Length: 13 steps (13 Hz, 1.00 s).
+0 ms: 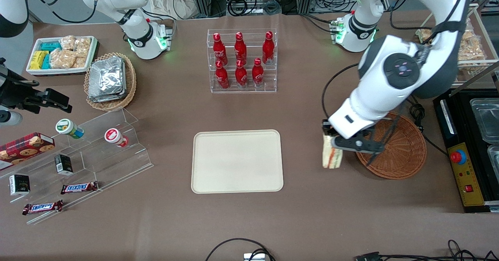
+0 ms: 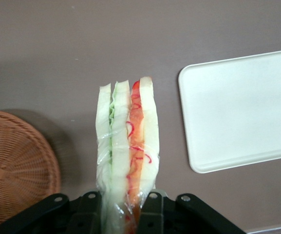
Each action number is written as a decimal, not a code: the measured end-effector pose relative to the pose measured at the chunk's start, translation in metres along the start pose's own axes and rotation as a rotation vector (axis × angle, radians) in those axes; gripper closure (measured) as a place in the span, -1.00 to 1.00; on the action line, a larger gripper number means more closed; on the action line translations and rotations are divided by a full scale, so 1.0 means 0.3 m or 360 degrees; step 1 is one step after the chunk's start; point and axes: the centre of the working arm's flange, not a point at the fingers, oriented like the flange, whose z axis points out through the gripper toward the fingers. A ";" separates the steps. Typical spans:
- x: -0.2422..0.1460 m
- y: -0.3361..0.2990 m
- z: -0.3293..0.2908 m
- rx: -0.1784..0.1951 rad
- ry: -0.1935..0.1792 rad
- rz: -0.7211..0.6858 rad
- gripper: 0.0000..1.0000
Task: Place sandwich from basket to tray
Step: 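Lift the sandwich and carry it with the left gripper over the tray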
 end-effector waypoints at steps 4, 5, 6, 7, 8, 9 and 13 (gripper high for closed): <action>0.010 0.199 0.108 0.0057 0.0013 -0.0045 0.66; 0.008 0.260 0.137 0.0068 0.0020 -0.0026 0.66; 0.002 0.331 0.171 0.0088 0.0032 -0.0002 0.66; -0.010 0.406 0.220 0.0116 0.0042 0.0013 0.66; -0.023 0.471 0.276 0.0142 0.0044 0.0017 0.66; -0.033 0.522 0.335 0.0155 0.0034 0.0023 0.66; -0.020 0.599 0.531 0.0152 -0.0003 0.0056 0.66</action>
